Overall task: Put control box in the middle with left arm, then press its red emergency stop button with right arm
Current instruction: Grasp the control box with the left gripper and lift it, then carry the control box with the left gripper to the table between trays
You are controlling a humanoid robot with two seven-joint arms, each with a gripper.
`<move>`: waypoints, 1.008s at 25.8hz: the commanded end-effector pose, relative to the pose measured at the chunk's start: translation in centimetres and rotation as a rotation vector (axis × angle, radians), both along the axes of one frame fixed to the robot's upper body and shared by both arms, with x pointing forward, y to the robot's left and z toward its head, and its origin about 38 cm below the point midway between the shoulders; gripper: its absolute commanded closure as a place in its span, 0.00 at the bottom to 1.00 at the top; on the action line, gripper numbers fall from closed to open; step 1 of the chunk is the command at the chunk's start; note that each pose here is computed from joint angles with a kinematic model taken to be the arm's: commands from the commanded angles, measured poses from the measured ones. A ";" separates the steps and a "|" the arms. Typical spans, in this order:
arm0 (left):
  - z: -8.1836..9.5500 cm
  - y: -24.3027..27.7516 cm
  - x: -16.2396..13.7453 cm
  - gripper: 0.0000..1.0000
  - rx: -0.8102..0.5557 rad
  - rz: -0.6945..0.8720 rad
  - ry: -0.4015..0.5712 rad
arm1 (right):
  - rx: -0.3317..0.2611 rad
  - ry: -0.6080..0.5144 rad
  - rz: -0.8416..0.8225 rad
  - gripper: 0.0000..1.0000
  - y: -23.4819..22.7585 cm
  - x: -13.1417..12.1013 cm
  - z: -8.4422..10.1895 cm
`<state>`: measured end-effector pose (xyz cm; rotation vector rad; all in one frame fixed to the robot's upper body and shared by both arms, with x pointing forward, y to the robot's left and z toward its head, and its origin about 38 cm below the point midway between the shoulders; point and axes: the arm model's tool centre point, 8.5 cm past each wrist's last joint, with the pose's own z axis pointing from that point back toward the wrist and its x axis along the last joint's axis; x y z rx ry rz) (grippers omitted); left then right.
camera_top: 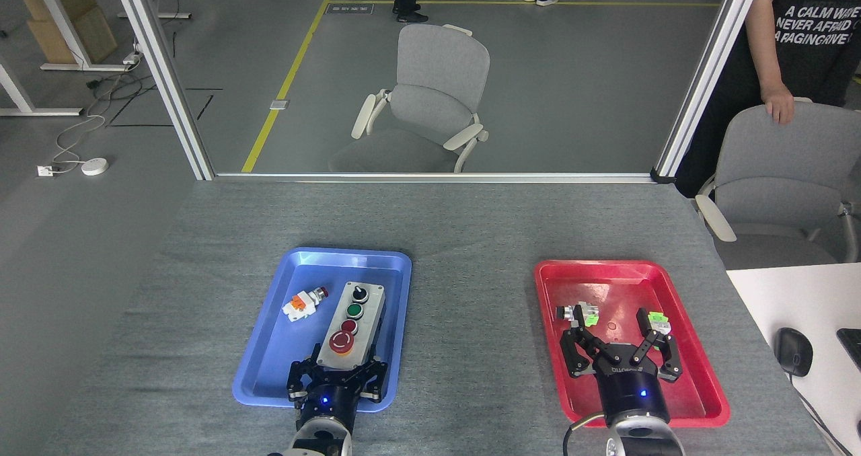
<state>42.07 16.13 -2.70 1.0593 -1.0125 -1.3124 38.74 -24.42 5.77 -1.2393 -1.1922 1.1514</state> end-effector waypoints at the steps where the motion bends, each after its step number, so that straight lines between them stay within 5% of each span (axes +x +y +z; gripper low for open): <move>1: 0.0 0.1 0.6 0.07 -0.004 0.002 0.008 | 0.000 -0.003 -0.009 0.02 -0.5 0.0 0.1; 3: -0.2 0.1 0.6 0.25 0.000 0.001 0.015 | -0.001 -0.007 -0.013 0.02 -0.8 0.0 0.2; 7: -0.1 0.4 0.7 0.92 0.009 0.001 0.013 | 0.010 -0.011 -0.014 0.02 -0.5 0.2 0.4; 8: 0.0 0.5 0.7 1.00 0.011 0.000 0.010 | 0.011 -0.009 -0.013 0.02 -0.4 0.2 0.4; 15: 1.5 0.7 1.2 1.00 -0.010 -0.007 -0.042 | -0.001 0.008 -0.020 0.01 -1.6 0.0 0.1; 21: 6.9 -0.6 0.3 1.00 -0.175 -0.037 -0.196 | 0.000 -0.003 -0.022 0.02 -1.5 -0.6 0.4; 26: 8.6 -6.1 -0.4 1.00 -0.228 -0.132 -0.226 | 0.003 -0.009 -0.019 0.02 -1.3 -0.5 0.5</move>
